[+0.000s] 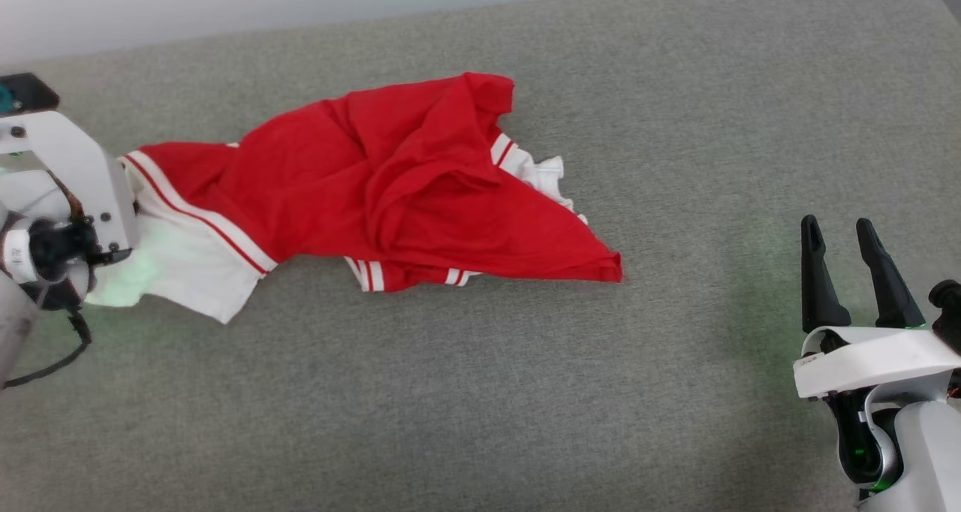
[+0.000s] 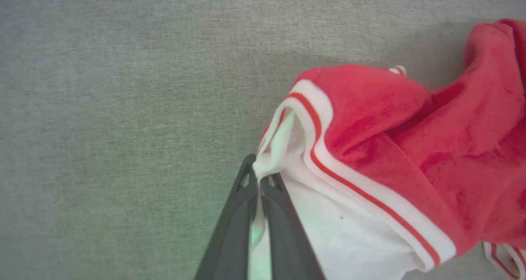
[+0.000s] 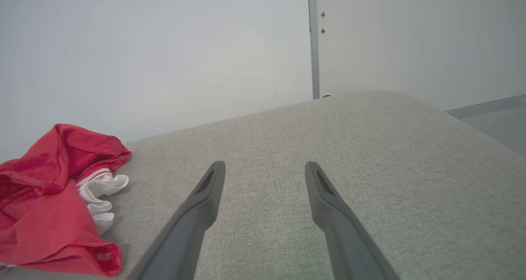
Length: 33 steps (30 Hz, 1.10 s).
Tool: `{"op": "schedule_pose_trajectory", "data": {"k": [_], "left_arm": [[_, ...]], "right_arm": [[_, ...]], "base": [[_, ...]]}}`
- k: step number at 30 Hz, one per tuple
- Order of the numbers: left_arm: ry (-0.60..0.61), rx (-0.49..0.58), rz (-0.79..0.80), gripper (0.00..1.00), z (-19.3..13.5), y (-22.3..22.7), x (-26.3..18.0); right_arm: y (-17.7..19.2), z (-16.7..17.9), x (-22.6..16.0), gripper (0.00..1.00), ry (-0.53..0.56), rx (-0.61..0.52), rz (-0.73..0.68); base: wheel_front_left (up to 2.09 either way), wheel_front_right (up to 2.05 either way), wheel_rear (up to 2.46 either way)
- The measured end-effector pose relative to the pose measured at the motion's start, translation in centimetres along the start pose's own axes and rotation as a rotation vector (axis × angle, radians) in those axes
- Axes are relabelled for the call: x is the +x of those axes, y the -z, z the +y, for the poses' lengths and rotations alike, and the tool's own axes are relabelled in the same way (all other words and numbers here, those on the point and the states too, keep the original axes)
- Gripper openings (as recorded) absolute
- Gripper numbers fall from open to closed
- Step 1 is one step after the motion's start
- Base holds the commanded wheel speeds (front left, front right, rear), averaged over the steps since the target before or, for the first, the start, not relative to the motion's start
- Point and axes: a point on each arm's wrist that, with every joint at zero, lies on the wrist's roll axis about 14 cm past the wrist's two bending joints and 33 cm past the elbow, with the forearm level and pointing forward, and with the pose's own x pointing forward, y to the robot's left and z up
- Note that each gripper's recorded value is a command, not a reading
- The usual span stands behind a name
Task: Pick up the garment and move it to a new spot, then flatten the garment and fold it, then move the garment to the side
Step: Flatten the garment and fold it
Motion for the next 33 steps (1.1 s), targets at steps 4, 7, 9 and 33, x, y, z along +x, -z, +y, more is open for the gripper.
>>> {"op": "schedule_pose_trajectory", "data": {"k": [4, 7, 9, 33], "left_arm": [[0.056, -0.010, -0.024, 0.95, -1.6, 0.0, 0.0], [0.059, 0.011, -0.060, 1.00, -1.6, -0.1, -0.2], [0.061, 0.016, -0.121, 1.00, -1.4, -0.9, -0.6], [-0.020, 0.035, -0.857, 1.00, -2.5, 4.1, -10.4]], "right_arm": [[-0.1, 0.6, 0.5, 1.00, -0.021, -0.005, -0.003], [0.3, 1.2, 0.7, 1.00, -0.055, -0.024, 0.014], [0.4, 1.8, 1.1, 1.00, -0.088, -0.047, 0.024], [2.4, 14.0, 6.7, 1.00, -0.621, -0.336, 0.608]], "base": [[0.00, 0.00, 0.00], [0.00, 0.00, 0.00], [0.00, 0.00, 0.00], [0.00, 0.00, 0.00]]}}
